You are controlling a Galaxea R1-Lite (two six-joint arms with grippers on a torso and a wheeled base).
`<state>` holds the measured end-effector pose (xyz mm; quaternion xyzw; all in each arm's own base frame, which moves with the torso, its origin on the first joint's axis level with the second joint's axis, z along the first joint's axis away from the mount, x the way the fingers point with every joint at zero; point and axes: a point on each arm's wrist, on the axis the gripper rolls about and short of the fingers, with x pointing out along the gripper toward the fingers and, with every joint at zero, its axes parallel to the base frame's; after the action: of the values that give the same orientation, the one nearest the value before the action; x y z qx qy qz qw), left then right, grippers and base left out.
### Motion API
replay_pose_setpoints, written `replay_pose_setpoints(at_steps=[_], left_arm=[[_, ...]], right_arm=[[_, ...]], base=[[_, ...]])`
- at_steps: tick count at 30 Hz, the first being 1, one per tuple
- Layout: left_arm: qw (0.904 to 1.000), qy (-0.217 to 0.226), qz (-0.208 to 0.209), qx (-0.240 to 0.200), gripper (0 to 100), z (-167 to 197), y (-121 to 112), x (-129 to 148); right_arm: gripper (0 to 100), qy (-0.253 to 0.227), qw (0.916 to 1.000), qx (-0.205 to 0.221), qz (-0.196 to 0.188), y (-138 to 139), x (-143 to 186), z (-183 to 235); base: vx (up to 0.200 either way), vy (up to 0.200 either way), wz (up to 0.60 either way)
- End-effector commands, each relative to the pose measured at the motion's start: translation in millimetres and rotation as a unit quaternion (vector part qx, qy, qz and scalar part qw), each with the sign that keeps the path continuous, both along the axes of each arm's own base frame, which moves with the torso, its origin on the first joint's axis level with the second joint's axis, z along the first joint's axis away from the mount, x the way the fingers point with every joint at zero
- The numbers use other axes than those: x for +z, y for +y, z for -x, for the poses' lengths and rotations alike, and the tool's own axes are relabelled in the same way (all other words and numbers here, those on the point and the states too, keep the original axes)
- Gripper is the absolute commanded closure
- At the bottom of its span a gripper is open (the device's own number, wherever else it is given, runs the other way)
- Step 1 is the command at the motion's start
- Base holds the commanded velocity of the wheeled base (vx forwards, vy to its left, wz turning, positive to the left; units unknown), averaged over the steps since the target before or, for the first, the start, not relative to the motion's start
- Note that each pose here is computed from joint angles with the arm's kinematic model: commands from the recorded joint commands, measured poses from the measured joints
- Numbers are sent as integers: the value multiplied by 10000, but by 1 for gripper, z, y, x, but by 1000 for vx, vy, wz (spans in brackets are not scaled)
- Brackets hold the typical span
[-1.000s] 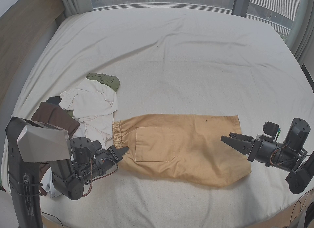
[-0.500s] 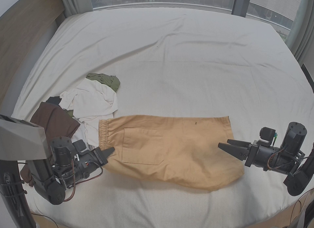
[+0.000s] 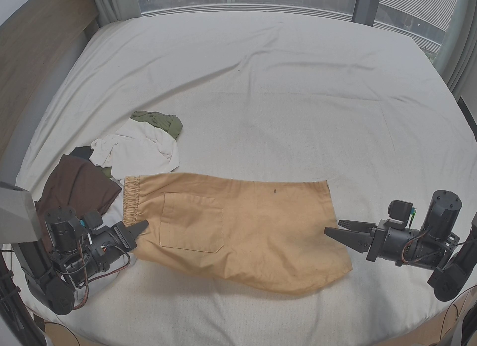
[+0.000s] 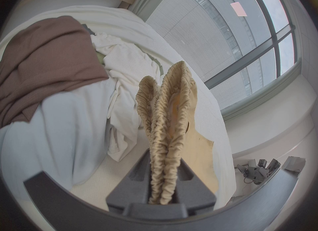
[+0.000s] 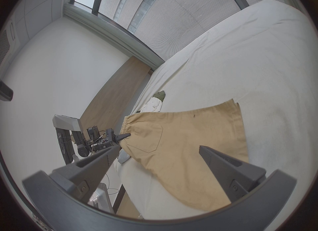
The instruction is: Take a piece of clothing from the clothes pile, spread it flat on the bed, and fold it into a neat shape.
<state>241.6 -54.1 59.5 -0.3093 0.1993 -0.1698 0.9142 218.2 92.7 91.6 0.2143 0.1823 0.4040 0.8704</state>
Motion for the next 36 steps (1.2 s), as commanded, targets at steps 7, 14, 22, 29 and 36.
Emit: replay_pose_setpoints(at_steps=[7,14,22,29,36], left_arm=[[9953,-583,116,-762,100,2,-42,22],[9872,-864,251,-1313,100,0,-76,30],[9779,-1000,351,-1801,100,-3,-116,28],[9720,-1065,412,-2052,100,-8,-150,20],[9683,-1041,427,-2231,100,-11,-175,8]], right_arm=[[0,-342,9993,73,-148,1,15,7],[0,-451,9988,35,-186,-1,19,5],[0,-669,9974,26,-280,-1,29,4],[0,-853,9957,-51,-355,-4,39,3],[0,-921,9950,-142,-370,-7,41,0]], base=[[0,0,0],[0,0,0],[0,0,0],[0,0,0],[0,0,0]])
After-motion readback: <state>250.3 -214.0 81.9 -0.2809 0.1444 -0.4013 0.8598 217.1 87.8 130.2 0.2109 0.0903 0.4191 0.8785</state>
